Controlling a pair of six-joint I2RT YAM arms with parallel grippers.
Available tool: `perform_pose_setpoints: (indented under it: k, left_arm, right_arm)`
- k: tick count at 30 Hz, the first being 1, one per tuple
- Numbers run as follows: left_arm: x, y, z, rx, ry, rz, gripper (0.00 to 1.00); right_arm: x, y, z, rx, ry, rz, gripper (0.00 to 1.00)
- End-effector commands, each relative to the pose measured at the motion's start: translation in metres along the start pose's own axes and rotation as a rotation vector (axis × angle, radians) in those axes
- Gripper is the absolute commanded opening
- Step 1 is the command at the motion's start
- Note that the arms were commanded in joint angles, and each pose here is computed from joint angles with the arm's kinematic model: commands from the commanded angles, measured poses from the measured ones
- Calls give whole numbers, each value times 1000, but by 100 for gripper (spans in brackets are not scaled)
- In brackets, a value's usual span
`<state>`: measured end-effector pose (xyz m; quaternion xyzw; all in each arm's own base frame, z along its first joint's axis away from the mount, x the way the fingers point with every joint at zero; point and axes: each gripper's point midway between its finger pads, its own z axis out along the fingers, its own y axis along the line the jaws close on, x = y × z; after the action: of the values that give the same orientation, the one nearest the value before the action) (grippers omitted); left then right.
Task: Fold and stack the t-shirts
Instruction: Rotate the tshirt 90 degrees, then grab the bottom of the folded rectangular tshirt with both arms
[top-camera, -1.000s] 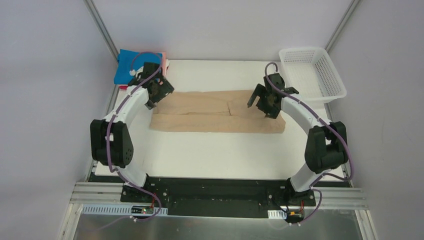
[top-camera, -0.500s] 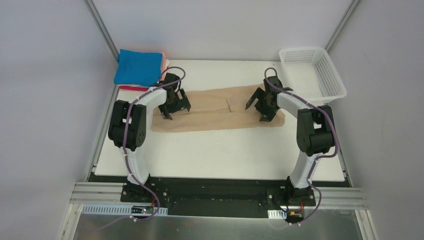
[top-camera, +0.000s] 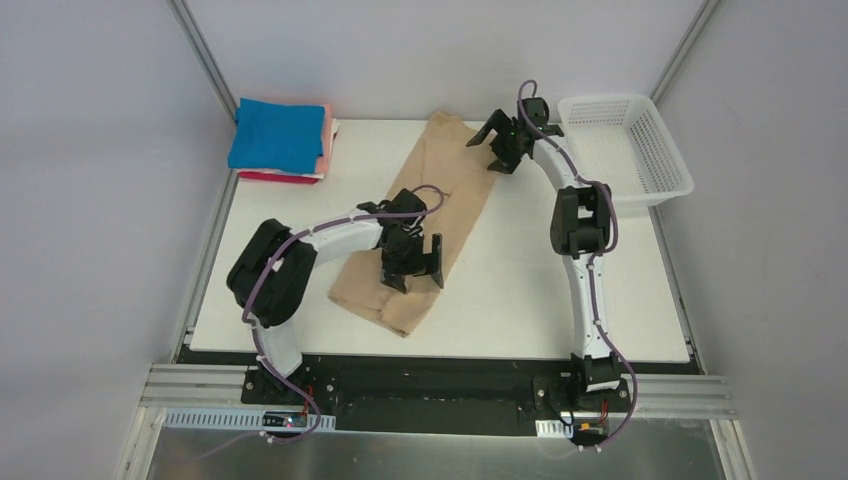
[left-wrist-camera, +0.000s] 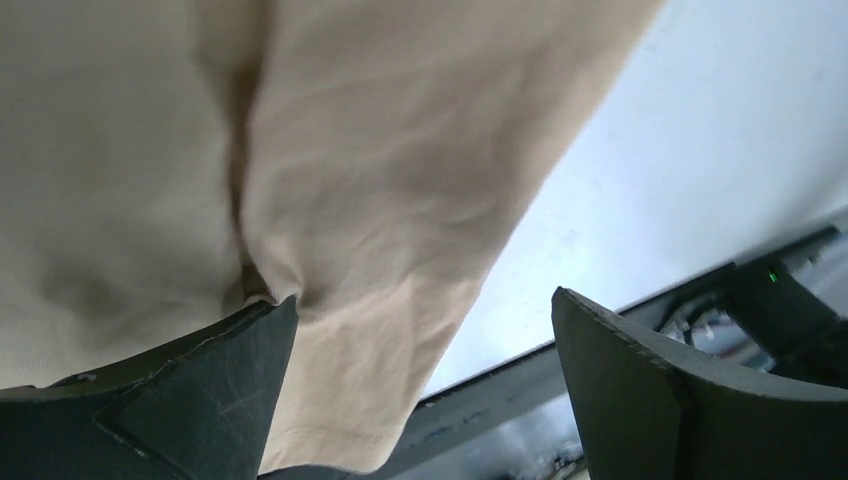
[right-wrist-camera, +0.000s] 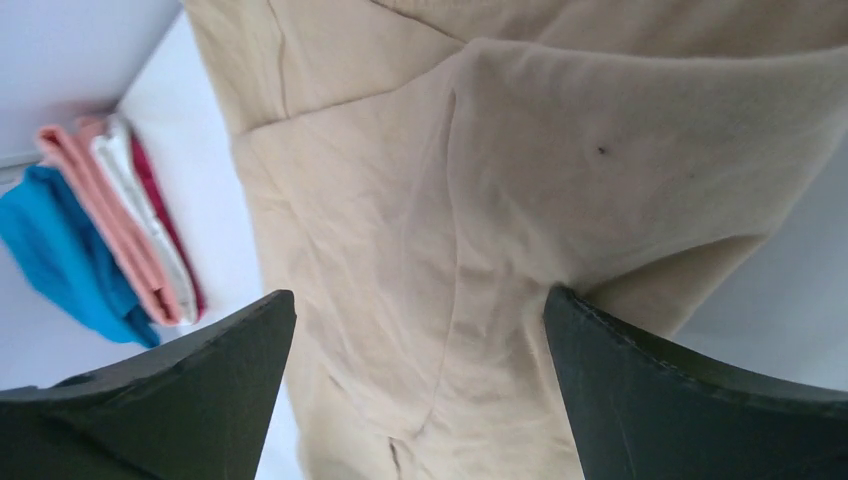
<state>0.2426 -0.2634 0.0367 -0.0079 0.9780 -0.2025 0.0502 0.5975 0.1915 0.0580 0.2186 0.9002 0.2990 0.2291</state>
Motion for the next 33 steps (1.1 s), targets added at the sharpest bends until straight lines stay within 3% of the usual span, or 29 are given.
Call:
perform_pose_setpoints:
  k: [1, 10, 13, 17, 23, 27, 33]
  left_arm:
    - [22, -45, 16, 120, 165, 37, 99]
    - [24, -100, 39, 133, 149, 97, 100]
    - [30, -105, 43, 130, 163, 92, 100]
    - [22, -100, 15, 109, 42, 135, 100]
    - [24, -98, -50, 144, -146, 295, 100]
    - [41, -70, -80, 132, -219, 299, 100]
    - [44, 34, -97, -160, -421, 83, 100]
  right_arm:
    - [47, 50, 40, -165, 99, 78, 99]
    - [32, 107, 74, -340, -82, 89, 99]
    - [28, 124, 67, -397, -85, 89, 99]
    - [24, 146, 23, -385, -86, -66, 99]
    - [7, 178, -88, -323, -191, -280, 100]
    - [18, 149, -134, -175, -216, -329, 99]
    - [101, 40, -180, 62, -102, -259, 99]
